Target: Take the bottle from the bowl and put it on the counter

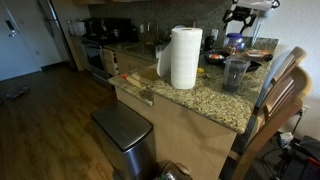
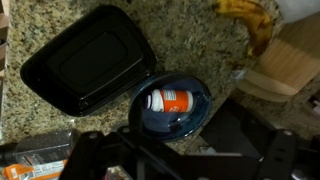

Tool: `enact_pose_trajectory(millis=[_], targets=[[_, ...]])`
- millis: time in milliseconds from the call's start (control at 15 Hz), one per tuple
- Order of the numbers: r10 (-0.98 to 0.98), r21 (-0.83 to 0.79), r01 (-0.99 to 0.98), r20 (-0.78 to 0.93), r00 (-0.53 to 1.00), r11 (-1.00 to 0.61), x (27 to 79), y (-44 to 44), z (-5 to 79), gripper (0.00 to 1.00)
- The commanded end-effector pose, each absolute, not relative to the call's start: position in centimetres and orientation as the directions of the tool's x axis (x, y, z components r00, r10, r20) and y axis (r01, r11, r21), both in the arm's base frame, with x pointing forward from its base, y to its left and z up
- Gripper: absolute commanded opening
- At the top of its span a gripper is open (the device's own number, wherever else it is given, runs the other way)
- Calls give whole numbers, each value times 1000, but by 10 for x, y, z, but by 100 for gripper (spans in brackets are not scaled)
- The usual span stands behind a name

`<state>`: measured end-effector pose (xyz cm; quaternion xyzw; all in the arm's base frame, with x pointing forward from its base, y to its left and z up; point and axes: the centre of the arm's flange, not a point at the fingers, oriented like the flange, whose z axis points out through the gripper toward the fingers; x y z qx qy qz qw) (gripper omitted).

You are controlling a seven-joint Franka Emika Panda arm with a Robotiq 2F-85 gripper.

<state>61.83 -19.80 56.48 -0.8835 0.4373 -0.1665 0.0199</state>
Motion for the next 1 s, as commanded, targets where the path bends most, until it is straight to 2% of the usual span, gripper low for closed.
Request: enact_pose_trajectory(millis=[0, 333, 667, 733, 933], targets=[[-847, -157, -849, 282, 451, -504, 673, -252, 561, 100], [-894, -127, -905, 260, 365, -406, 670, -307, 529, 100], [-884, -126, -899, 281, 374, -420, 659, -303, 521, 100], [-832, -50, -858, 280, 479, -511, 666, -300, 517, 100], [-760, -43, -769, 198, 620, -638, 682, -297, 490, 100]])
